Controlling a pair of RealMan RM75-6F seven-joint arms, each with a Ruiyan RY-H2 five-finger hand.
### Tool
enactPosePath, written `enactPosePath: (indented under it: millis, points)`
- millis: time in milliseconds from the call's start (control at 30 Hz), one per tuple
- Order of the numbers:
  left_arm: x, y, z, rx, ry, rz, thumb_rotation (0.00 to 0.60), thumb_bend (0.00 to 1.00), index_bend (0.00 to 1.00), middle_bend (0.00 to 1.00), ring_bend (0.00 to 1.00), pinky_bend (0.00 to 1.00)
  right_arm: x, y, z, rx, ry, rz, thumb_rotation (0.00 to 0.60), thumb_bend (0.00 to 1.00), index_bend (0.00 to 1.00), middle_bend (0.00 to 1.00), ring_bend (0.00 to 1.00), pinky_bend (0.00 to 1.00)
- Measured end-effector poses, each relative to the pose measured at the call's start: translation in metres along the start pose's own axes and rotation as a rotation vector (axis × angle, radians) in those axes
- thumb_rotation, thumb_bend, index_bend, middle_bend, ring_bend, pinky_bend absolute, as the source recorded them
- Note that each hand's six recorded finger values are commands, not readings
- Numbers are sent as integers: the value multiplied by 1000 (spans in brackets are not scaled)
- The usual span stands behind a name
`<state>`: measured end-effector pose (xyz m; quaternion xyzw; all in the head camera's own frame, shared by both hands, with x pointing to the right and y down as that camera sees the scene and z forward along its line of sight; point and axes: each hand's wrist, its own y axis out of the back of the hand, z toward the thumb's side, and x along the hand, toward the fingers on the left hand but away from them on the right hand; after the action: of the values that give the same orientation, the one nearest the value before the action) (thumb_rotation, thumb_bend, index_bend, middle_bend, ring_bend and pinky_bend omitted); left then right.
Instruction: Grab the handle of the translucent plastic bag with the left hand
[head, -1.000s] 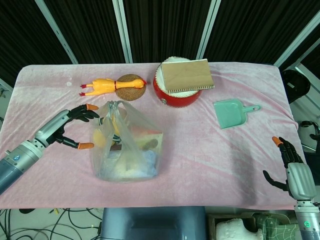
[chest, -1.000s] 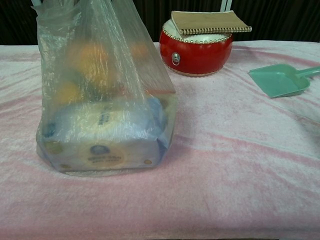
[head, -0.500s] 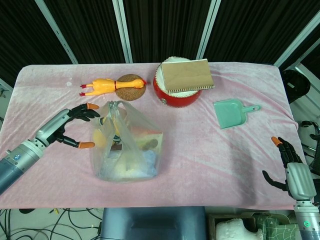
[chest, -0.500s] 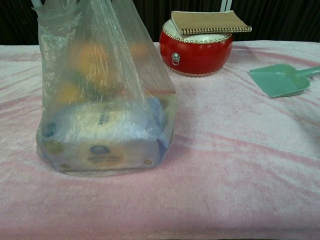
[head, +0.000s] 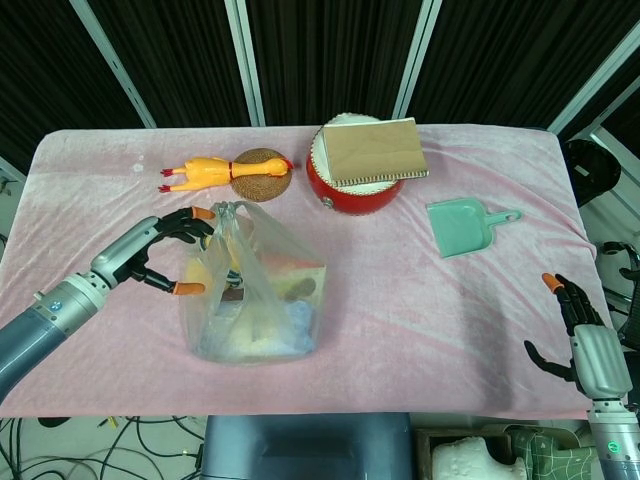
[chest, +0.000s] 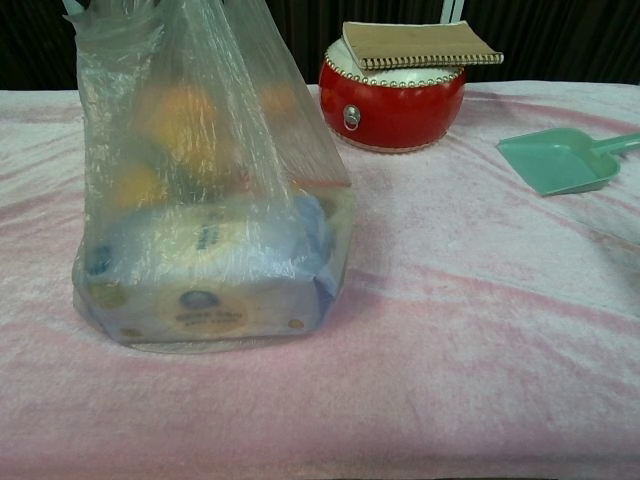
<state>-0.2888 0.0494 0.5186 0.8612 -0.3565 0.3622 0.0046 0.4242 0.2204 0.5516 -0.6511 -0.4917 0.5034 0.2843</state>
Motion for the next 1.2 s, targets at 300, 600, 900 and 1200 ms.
enactPosePath:
  millis: [300,600,900,1200]
  points:
    - [24,-19,14,-25,-10,-57,600,0,162,257,214,244,-1,0,-1,-4,-3,-1,600,252,0,0,0,183]
    - [42,-39,29,-51,-33,-114,600,0,162,257,214,244,-1,0,0,-7,-4,1,600,264,0,0,0,182]
    - [61,-60,44,-110,-76,-150,600,0,162,261,214,246,-1,0,0,-12,-6,1,600,271,0,0,0,182]
    - [74,-79,61,-190,-163,-147,600,0,193,289,229,269,-1,0,0,-18,-8,2,600,273,0,0,0,183]
